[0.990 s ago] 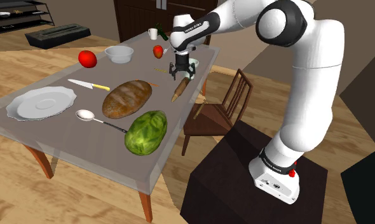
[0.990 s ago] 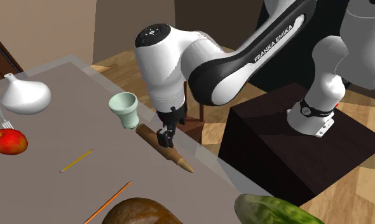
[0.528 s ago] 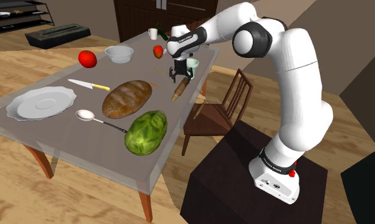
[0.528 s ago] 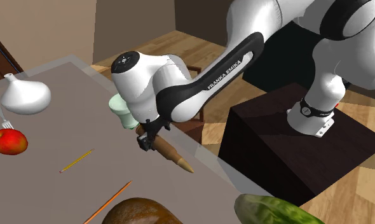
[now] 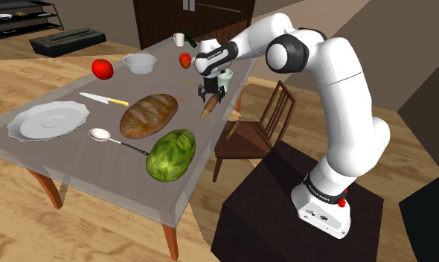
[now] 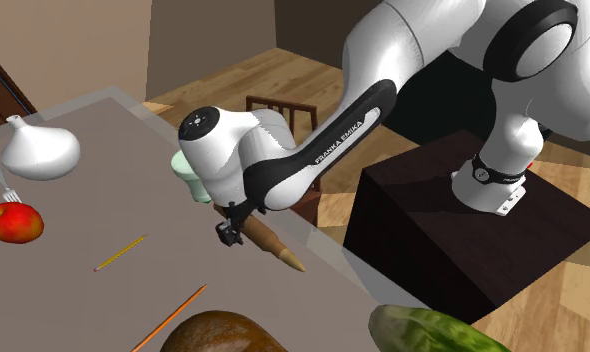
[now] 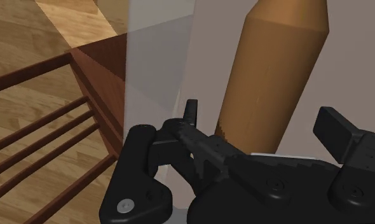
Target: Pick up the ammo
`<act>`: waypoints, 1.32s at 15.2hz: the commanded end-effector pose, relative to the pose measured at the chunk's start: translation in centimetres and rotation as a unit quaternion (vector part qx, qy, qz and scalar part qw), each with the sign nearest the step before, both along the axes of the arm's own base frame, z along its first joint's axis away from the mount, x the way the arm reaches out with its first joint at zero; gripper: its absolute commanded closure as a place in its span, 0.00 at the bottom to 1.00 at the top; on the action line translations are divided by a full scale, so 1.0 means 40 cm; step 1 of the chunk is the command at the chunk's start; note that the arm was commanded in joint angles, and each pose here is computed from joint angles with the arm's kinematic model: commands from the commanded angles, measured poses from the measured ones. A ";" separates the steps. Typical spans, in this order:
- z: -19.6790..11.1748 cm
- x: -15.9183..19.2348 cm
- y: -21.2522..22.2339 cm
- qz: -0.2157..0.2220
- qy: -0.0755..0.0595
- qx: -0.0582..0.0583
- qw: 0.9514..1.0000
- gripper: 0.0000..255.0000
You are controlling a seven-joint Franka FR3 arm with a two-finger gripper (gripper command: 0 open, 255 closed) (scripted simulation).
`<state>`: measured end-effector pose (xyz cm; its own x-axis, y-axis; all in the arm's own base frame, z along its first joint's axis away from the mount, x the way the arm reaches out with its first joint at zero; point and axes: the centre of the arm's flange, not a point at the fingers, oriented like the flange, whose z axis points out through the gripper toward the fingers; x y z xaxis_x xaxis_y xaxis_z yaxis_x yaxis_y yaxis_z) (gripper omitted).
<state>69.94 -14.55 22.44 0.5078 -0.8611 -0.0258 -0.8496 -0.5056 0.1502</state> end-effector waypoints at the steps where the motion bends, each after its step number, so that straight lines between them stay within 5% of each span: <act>1: -0.008 -0.002 0.002 0.000 0.000 0.000 1.000 0.00; 2: -0.009 -0.002 0.002 0.000 0.000 0.000 1.000 1.00; 11: -0.008 -0.002 0.002 0.000 0.000 0.000 1.000 1.00; 20: 0.110 -0.003 0.002 0.000 0.000 0.000 1.000 1.00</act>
